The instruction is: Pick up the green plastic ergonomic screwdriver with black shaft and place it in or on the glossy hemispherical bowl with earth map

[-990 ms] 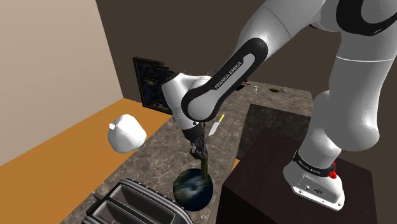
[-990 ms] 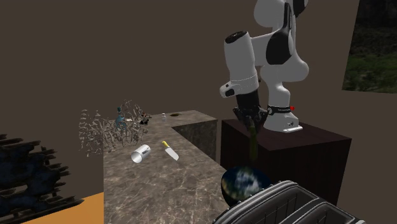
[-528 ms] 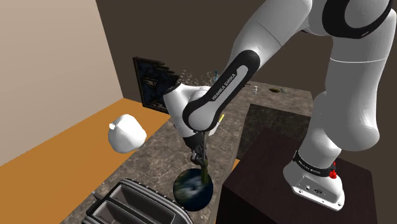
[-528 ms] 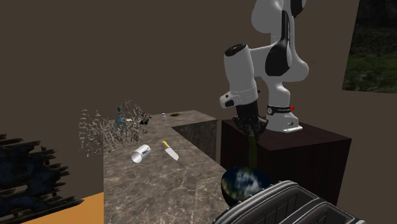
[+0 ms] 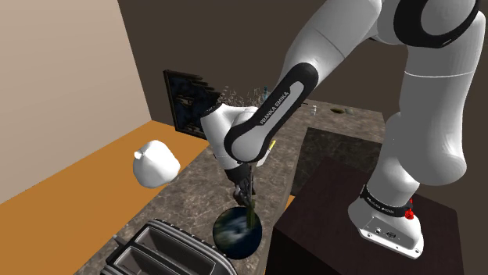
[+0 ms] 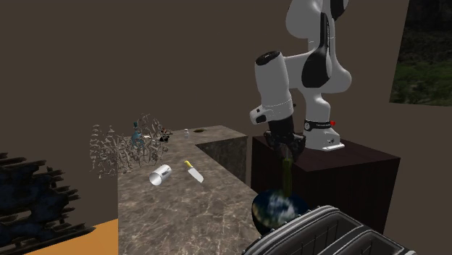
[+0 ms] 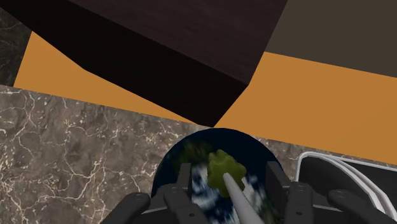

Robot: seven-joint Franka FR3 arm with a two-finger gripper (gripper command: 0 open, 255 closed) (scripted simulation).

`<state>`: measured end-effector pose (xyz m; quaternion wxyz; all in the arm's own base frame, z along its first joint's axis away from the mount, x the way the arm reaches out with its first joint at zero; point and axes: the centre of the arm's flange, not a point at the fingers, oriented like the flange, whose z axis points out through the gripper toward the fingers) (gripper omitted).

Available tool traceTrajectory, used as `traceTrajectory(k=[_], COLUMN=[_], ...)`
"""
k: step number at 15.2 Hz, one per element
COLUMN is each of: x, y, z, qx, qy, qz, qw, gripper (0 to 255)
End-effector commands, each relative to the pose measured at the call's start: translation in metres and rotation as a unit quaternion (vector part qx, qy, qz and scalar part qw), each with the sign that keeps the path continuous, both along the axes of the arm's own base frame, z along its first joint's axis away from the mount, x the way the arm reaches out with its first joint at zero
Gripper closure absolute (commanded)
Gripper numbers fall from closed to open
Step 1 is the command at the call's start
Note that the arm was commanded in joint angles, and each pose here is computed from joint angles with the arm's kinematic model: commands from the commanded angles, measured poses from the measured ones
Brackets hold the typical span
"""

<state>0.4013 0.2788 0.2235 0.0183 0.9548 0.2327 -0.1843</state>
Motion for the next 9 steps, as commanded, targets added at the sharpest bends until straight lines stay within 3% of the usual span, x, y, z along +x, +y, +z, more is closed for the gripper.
traceTrajectory(k=[1,5,9], x=[0.0,0.0,0.017], y=[0.0,0.0,0.006], z=[0.0,0.0,0.047], qx=[0.0,0.0,0.0], qy=[0.0,0.0,0.0], qz=[0.0,0.0,0.0], qw=[1.0,1.0,1.0], gripper=[0,0,0])
